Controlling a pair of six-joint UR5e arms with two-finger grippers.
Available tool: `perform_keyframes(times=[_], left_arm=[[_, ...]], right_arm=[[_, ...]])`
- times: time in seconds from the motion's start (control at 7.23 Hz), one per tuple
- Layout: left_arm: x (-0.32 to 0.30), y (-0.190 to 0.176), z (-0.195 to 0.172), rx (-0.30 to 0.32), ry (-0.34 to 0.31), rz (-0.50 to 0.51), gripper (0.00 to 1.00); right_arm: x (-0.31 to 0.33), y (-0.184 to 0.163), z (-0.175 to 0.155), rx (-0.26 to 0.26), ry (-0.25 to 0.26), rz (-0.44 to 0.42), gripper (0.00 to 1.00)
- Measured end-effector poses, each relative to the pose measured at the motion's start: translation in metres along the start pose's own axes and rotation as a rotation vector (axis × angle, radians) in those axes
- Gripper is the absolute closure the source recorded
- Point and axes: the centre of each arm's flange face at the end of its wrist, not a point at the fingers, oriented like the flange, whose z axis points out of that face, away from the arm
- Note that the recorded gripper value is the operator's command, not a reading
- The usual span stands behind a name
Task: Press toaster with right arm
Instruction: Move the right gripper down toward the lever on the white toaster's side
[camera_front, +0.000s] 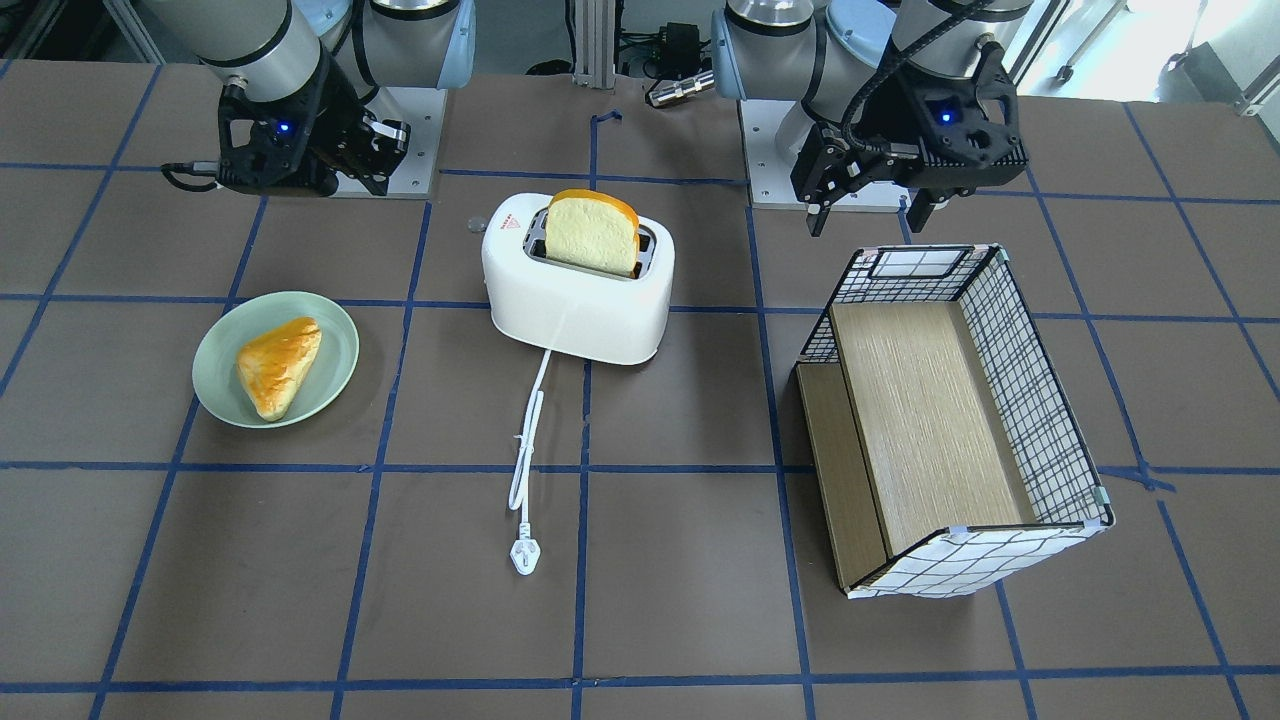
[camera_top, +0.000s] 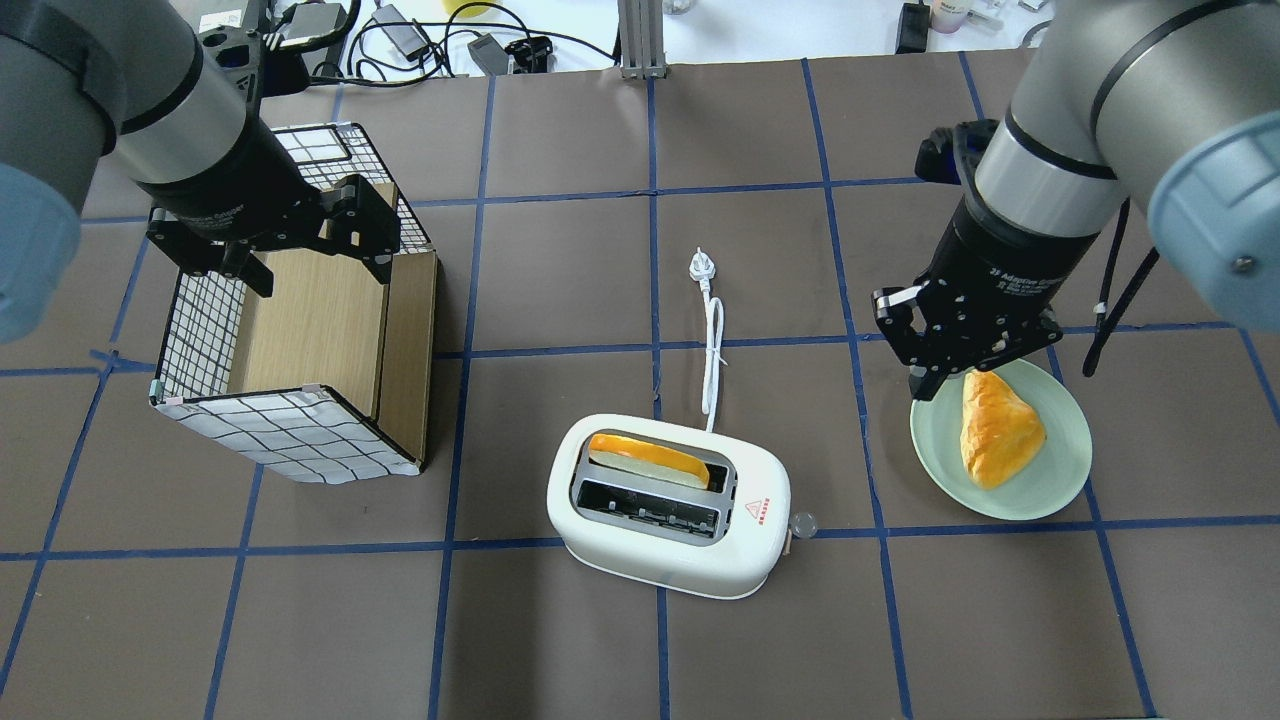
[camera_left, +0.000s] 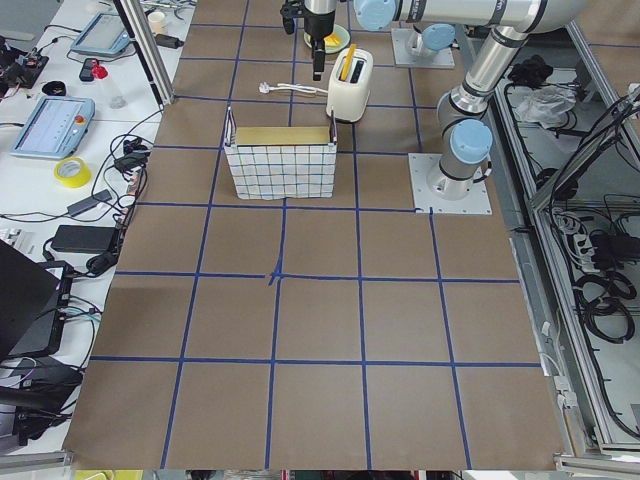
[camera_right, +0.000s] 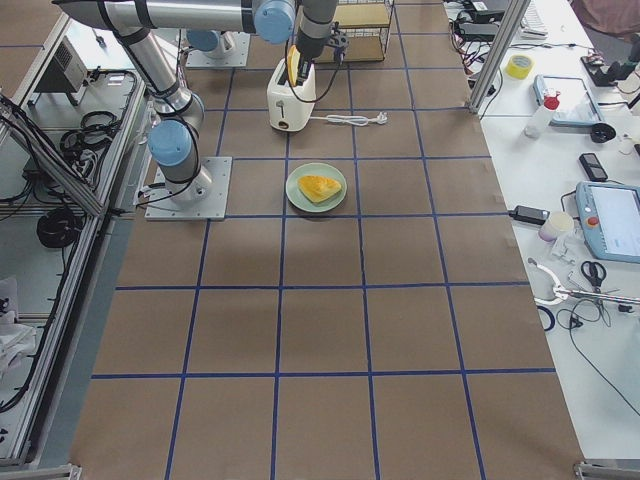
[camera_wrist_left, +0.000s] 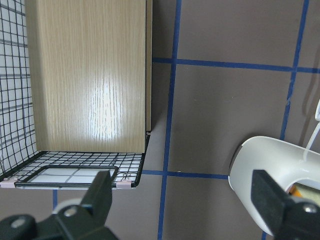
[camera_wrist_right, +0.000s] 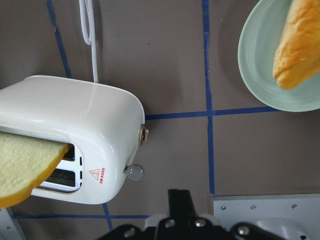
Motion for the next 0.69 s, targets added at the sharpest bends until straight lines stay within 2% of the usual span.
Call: perform_keyframes(times=[0.41,0.69], left_arm=[[0.0,0.0,0.0,0.0,0.0,0.0,0.0],[0.0,0.0,0.0,0.0,0.0,0.0,0.0]], right_arm=[[0.0,0.004,0.052,-0.094,-0.093,-0.051,1.0],[0.003,0.009,0.087,-0.148,-0.123,-0.055,1.0]])
